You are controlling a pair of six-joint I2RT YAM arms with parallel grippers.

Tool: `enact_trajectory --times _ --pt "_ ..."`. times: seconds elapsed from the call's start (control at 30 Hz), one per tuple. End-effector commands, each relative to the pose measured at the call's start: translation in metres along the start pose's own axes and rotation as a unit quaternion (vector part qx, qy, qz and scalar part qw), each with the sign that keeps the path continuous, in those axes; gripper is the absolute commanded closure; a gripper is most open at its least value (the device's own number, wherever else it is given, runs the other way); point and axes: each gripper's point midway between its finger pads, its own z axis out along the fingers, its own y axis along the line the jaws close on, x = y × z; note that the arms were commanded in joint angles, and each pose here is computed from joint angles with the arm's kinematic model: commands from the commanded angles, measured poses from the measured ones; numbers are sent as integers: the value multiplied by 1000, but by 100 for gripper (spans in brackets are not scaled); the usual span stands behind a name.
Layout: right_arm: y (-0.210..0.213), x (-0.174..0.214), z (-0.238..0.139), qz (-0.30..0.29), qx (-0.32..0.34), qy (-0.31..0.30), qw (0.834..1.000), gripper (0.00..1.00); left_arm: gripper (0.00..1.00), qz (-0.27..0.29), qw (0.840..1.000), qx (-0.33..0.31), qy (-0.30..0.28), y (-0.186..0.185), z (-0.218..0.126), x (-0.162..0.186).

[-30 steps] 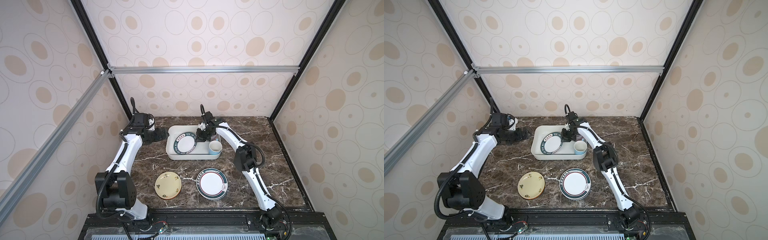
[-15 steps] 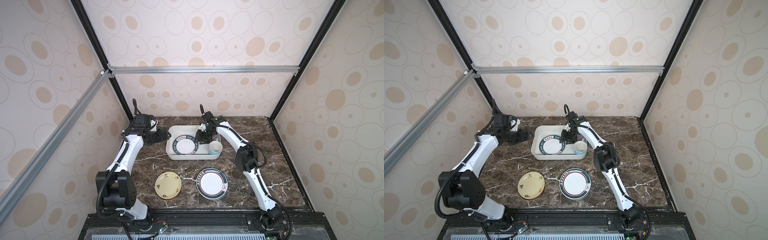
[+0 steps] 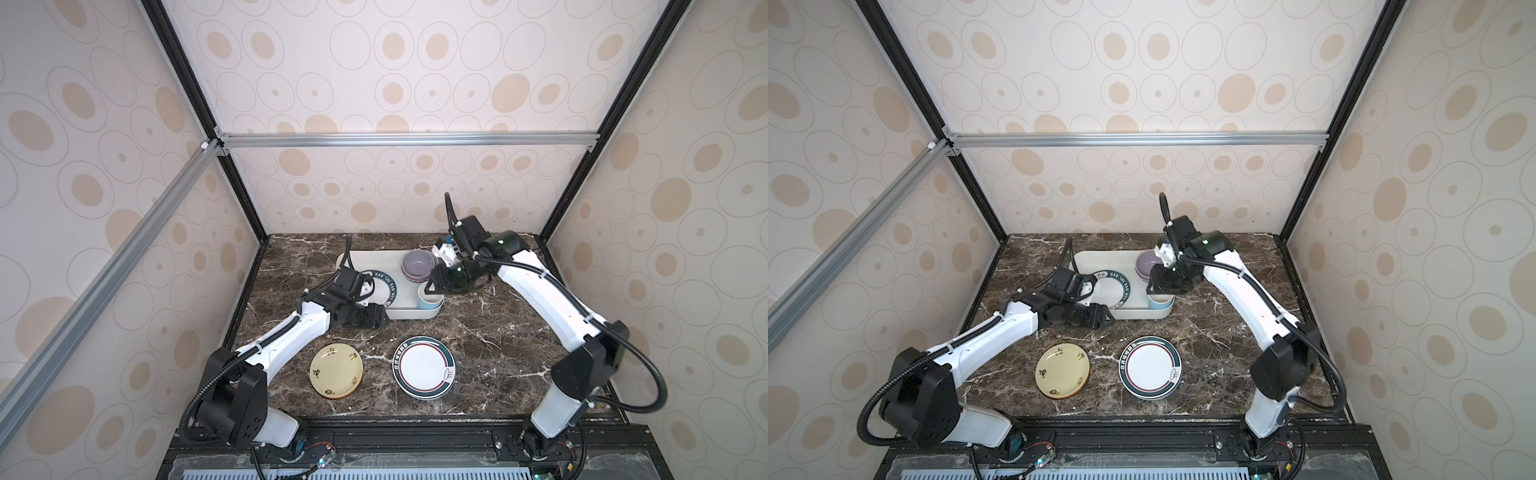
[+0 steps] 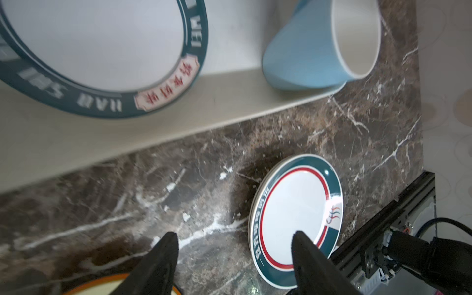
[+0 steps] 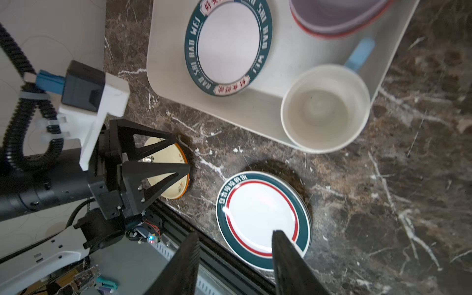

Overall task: Place the mixed dishes into the plastic bin
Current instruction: 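Release the plate in the bin and move both grippers to the red-ringed plate stack, then grip the red-ringed green plate stack edges with both grippers from opposite sides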

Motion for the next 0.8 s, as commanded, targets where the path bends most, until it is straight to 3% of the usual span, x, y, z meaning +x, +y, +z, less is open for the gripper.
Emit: enact_trajectory --times 0.0,0.17,0.33,0.77 --pt "-28 46 14 31 30 33 999 52 41 -12 1000 -19 -15 -6 3 14" --pt "-49 103 27 65 32 48 996 57 71 5 999 -33 20 -19 22 53" --pt "-64 133 40 85 34 56 994 65 90 18 999 -38 35 -32 35 75" --pt "-77 148 56 93 38 61 993 63 94 25 997 -57 44 -27 50 96"
